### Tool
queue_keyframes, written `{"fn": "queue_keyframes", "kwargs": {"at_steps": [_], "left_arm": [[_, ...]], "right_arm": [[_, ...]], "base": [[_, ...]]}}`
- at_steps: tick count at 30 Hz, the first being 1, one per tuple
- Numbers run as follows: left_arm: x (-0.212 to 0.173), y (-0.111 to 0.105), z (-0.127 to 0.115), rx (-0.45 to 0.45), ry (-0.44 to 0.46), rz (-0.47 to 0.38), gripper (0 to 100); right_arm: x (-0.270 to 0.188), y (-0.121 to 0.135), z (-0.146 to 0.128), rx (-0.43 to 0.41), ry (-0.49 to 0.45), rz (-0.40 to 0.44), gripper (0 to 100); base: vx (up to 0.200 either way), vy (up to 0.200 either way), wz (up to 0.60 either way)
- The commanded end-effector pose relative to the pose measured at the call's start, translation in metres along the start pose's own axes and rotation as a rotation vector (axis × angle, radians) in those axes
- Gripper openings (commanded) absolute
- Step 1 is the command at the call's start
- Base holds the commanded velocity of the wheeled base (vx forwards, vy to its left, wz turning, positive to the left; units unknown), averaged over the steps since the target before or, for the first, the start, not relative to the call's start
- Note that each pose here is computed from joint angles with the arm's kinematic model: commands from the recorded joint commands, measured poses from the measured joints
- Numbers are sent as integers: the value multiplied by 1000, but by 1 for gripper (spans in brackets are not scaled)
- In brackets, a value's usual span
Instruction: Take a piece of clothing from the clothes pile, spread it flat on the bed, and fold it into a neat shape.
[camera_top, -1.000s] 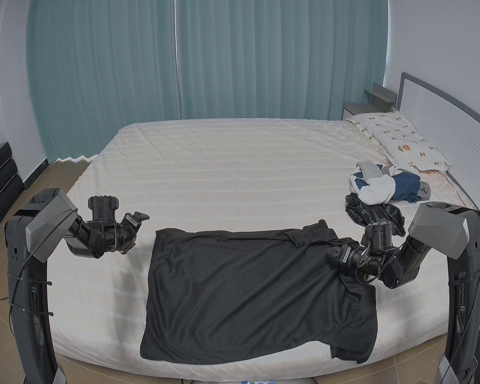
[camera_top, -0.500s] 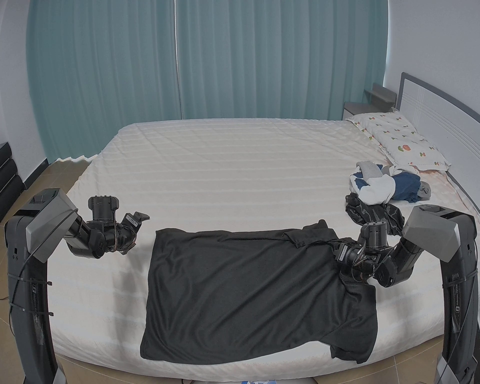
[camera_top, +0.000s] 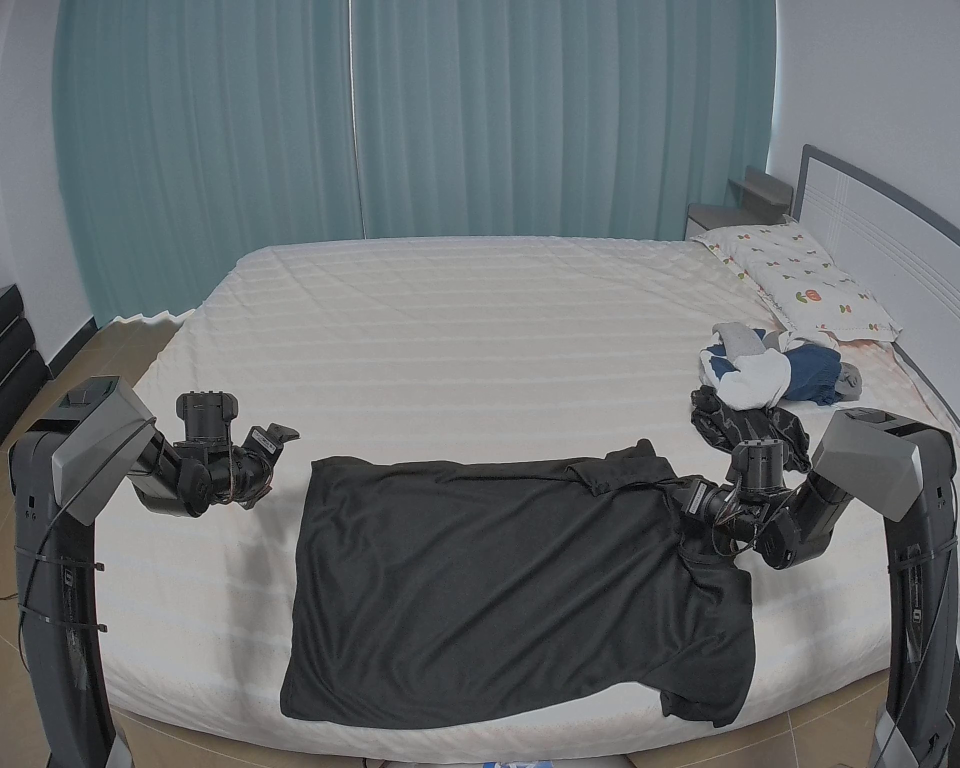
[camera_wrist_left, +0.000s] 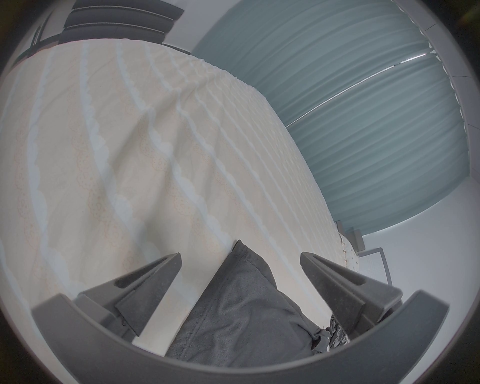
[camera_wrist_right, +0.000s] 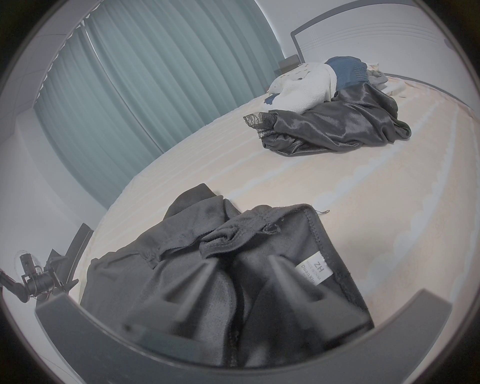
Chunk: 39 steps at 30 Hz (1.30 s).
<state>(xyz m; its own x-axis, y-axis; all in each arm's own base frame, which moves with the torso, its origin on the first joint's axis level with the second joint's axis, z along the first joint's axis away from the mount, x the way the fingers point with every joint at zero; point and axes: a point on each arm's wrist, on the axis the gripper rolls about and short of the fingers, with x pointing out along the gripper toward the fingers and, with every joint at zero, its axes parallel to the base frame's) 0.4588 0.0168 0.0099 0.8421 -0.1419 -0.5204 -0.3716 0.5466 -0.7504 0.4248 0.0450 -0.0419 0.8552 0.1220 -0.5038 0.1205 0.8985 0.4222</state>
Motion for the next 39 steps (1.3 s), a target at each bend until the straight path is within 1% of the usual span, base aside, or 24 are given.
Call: {"fn": "queue_keyframes", "kwargs": {"at_steps": [1, 2, 7, 8, 9, 11, 12, 15, 17, 18, 19, 20, 21, 23, 25, 30, 39], "left_arm": [[0, 1, 0, -2, 0, 1, 100], [0, 1, 0, -2, 0, 1, 100], [0, 1, 0, -3, 1, 2, 100], [0, 1, 0, -3, 1, 2, 100], [0, 1, 0, -3, 0, 3, 100], [0, 1, 0, -3, 0, 3, 100], [0, 1, 0, -3, 0, 3, 100], [0, 1, 0, -3, 0, 3, 100], [0, 1, -1, -3, -1, 5, 100], [0, 2, -1, -1, -1, 5, 100], [0, 2, -1, -1, -1, 5, 100], [0, 1, -1, 0, -1, 5, 100], [-1, 1, -1, 0, -1, 5, 100], [-1, 1, -1, -3, -2, 6, 100], [-1, 1, -1, 0, -1, 5, 100], [-1, 1, -2, -1, 0, 7, 100], [-1, 1, -1, 0, -1, 5, 100]], "right_arm": [[-10, 10, 9, -2, -22, 31, 100], [-13, 13, 12, -1, -28, 39, 100], [-31, 59, 20, 6, -52, 138, 100], [-31, 59, 20, 6, -52, 138, 100], [-35, 78, 20, 13, -55, 181, 100], [-36, 87, 20, 9, -54, 197, 100], [-35, 96, 24, 6, -54, 211, 100], [-26, 101, 27, 9, -25, 197, 100], [-15, 102, 22, 37, 8, 181, 100], [-8, 103, 21, 64, 14, 174, 100], [-7, 104, 22, 72, 12, 174, 100], [2, 106, 24, 107, -1, 151, 100], [7, 106, 23, 119, -5, 130, 100], [19, 107, 17, 121, 6, 90, 100], [27, 106, 12, 128, 21, 69, 100], [30, 108, 8, 170, 35, 67, 100], [32, 104, 7, 179, 39, 54, 100]], "base": [[0, 0, 0], [0, 0, 0], [0, 0, 0], [0, 0, 0], [0, 0, 0], [0, 0, 0], [0, 0, 0], [0, 0, 0], [0, 0, 0], [0, 0, 0], [0, 0, 0], [0, 0, 0], [0, 0, 0], [0, 0, 0], [0, 0, 0], [0, 0, 0], [0, 0, 0]]}}
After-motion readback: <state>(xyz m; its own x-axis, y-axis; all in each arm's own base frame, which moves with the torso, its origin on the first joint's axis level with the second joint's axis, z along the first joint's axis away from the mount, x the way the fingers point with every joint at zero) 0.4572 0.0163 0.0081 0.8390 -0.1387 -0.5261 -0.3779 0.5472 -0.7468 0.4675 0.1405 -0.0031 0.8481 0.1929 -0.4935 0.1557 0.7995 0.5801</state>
